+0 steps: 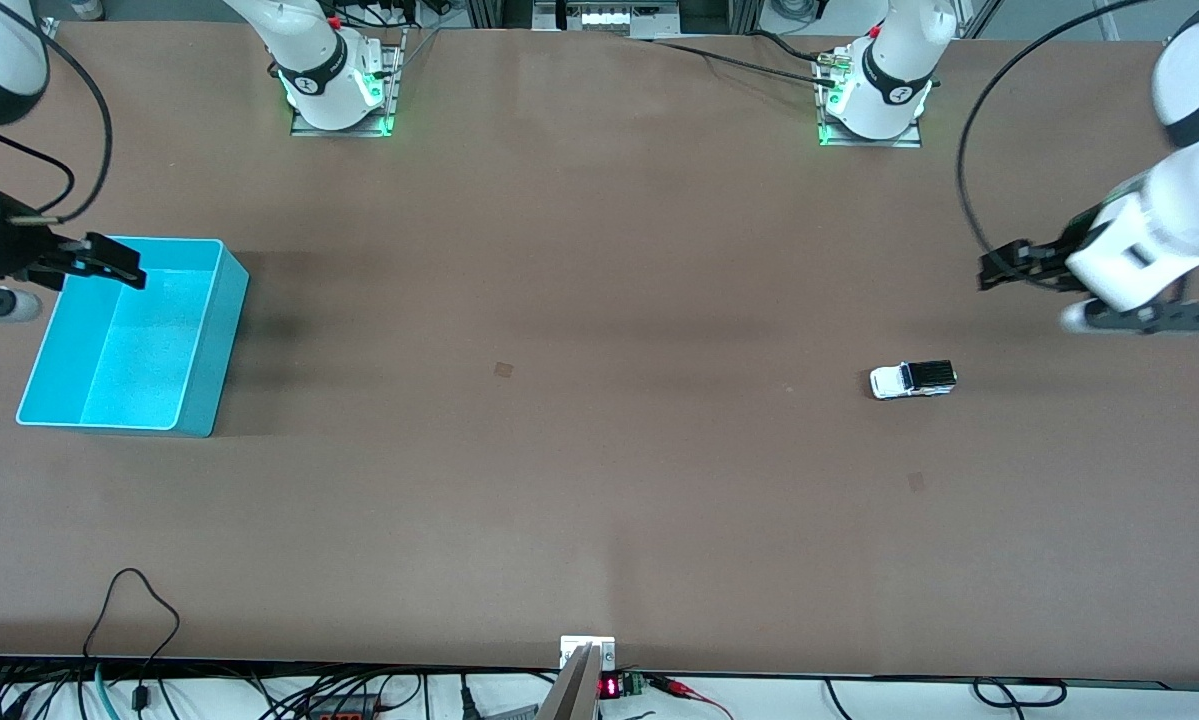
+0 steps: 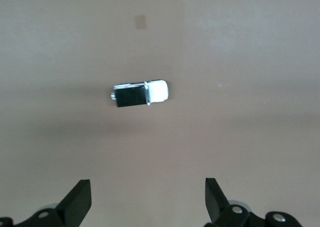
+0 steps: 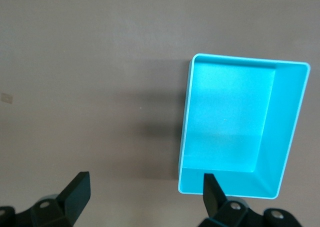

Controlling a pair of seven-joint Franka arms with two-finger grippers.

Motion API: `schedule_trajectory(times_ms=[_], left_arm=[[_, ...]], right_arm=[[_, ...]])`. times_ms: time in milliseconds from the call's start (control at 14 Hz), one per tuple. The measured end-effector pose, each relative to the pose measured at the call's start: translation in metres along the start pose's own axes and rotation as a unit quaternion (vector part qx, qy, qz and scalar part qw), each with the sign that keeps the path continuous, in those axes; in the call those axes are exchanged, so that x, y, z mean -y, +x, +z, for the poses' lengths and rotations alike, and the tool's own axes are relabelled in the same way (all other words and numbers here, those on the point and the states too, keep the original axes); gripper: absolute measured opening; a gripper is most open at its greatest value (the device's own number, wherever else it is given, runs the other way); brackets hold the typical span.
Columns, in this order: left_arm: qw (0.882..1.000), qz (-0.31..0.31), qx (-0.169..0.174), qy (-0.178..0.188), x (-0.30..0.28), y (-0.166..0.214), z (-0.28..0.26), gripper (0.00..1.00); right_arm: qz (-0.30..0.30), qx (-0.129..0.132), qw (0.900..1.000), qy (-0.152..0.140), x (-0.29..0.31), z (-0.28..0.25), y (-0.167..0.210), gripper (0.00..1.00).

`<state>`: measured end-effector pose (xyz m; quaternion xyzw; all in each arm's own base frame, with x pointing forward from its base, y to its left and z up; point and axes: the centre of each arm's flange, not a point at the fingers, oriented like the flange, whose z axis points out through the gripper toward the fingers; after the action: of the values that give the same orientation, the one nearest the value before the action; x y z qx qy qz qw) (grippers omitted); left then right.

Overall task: Wind and store white jeep toy
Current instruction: 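Move the left gripper over the white toy jeep, then lower the left gripper and grasp the white jeep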

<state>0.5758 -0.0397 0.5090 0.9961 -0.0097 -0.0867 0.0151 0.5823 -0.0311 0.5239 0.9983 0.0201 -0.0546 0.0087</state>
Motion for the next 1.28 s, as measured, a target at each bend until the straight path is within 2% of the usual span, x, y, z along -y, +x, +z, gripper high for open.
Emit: schedule_trajectory(times_ms=[142,356,498,641,854,1139,1282], left_arm=[[0.999,0.038,0.024,0.002,-0.010,0.012,0.027,1.00],[0.990,0.130,0.058,-0.005,0.003,0.027,0.065,1.00],[0.982,0.171,0.075,-0.015,0.025,0.037,0.090,1.00],[0.970,0.229,0.078,-0.025,0.043,0.047,0.113,1.00],[0.938,0.336,0.072,-0.035,0.056,0.063,0.156,1.00],[0.876,0.481,0.029,-0.021,0.062,0.088,0.195,1.00],[0.852,0.523,0.017,-0.016,0.072,0.091,0.212,1.00]], right_arm=[[-0.003,0.042,0.999,0.003,0.003,0.026,0.004,1.00],[-0.002,0.095,0.995,0.007,0.004,0.047,0.001,1.00],[-0.001,0.109,0.994,0.008,0.004,0.050,-0.002,1.00],[-0.001,0.117,0.993,0.009,0.004,0.053,-0.004,1.00],[-0.001,0.126,0.992,0.010,0.005,0.059,-0.005,1.00],[-0.001,0.132,0.991,0.010,0.005,0.063,-0.007,1.00],[-0.002,0.134,0.991,0.010,0.006,0.064,-0.007,1.00]])
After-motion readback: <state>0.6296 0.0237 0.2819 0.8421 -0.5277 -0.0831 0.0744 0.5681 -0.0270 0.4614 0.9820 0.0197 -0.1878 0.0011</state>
